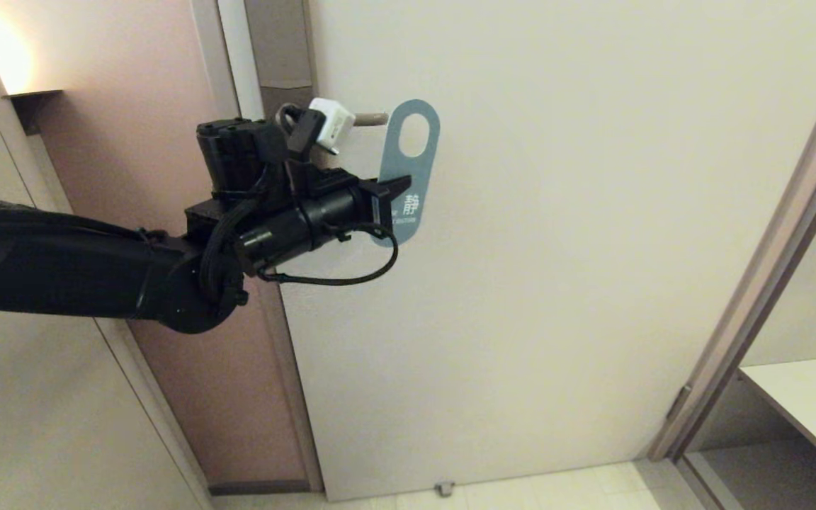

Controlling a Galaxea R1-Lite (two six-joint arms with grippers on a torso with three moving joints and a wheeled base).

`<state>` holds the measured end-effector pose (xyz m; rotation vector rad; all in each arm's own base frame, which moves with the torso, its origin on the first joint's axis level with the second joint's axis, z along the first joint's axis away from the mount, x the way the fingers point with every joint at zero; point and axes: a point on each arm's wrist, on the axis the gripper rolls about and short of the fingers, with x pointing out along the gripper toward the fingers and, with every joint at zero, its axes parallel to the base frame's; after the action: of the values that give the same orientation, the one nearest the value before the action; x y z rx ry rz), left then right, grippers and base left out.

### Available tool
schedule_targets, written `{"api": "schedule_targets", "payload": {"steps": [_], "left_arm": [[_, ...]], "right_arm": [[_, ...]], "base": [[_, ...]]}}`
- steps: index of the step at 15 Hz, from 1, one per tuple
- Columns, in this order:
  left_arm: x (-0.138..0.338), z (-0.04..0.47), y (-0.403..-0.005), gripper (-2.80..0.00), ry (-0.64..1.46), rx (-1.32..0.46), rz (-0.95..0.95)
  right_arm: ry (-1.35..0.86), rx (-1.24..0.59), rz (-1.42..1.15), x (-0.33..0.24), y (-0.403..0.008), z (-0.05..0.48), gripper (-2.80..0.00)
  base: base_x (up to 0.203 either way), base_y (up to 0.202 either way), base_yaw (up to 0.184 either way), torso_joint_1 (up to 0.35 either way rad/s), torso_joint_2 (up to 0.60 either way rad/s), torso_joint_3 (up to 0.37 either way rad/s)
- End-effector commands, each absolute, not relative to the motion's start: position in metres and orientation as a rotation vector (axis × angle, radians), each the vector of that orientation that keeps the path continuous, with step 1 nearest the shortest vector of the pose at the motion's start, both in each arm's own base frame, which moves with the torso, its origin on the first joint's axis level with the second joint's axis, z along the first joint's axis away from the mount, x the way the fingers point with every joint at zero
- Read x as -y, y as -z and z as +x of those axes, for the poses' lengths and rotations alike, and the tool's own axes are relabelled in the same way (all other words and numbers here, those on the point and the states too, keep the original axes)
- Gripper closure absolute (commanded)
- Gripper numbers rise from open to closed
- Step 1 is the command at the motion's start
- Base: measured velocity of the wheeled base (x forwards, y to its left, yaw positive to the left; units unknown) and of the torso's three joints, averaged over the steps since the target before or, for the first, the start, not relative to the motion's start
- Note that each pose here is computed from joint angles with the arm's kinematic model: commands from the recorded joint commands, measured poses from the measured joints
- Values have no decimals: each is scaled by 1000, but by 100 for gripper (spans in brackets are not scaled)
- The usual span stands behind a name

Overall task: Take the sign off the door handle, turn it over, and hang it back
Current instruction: Hand it to the other hand

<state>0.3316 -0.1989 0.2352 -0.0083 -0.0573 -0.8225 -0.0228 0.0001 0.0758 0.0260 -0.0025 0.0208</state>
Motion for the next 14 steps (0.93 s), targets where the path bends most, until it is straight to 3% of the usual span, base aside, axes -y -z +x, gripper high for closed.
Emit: {"api": "schedule_targets", "payload": {"steps": [1,8,14], "left_arm": [[202,309,-244,0,862,68,-13],[217,223,-254,0,1154,17,-75],[217,221,-248,0,1292,-66,-124]], "right_arm": [[-22,3,26,0,-76,-23,0],[-22,3,26,0,-76,-23,0],[-22,3,26,0,-76,-23,0]], "base": [[0,0,0,0,0,0],[0,0,0,0,0,0],[0,0,0,0,0,0]]}}
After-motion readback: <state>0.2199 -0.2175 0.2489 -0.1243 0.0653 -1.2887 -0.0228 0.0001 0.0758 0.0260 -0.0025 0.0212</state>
